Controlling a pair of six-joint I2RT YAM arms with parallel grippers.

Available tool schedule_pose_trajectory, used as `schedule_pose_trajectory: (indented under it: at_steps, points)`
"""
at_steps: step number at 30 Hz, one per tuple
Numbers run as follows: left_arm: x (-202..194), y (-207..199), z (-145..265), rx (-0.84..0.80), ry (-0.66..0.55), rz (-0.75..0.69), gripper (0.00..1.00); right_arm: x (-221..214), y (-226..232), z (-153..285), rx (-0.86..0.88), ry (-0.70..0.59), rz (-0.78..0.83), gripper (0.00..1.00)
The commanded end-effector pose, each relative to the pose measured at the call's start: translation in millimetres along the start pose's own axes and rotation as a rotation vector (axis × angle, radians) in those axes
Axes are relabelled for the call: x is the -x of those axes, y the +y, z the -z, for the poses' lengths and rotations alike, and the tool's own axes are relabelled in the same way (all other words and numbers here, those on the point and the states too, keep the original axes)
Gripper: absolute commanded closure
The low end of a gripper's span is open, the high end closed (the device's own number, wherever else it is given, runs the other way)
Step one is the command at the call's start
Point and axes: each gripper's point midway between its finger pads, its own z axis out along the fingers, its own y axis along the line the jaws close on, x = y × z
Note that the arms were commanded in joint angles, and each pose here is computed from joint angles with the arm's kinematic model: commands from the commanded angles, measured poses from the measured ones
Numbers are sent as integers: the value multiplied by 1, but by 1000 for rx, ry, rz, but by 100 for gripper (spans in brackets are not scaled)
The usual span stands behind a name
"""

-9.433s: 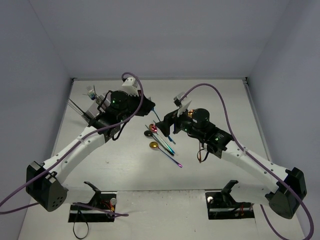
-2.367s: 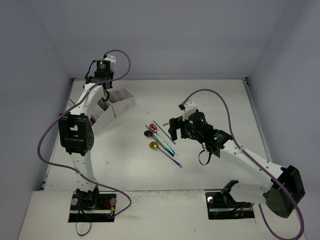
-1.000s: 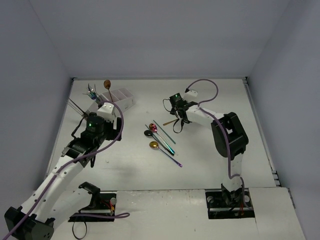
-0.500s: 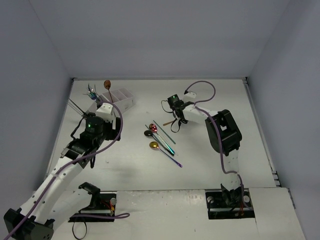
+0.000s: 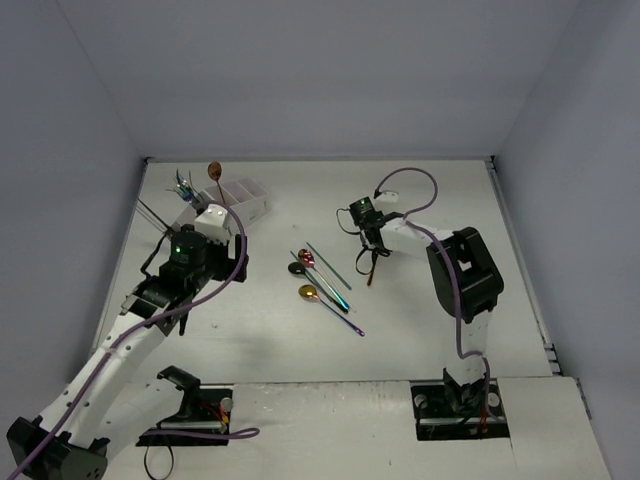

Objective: Sort the eating utensils into containers

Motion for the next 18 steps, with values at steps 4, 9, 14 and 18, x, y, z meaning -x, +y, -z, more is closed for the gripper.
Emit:
schedule_pose_trajectory:
  at_steps: [4, 9, 14, 18]
  points:
    - [74, -73, 10, -353, -157, 164, 23, 68, 20, 108, 409, -250, 150, 100]
    - [91, -105, 7, -480, -165, 253, 23, 63, 40, 165, 630, -338, 306, 100]
    - [104, -143, -3, -549, -165, 275, 23, 49, 60, 239, 862, -452, 415, 100]
    - [120, -162, -11, -571, -191, 291, 23, 43, 66, 269, 955, -495, 415, 100]
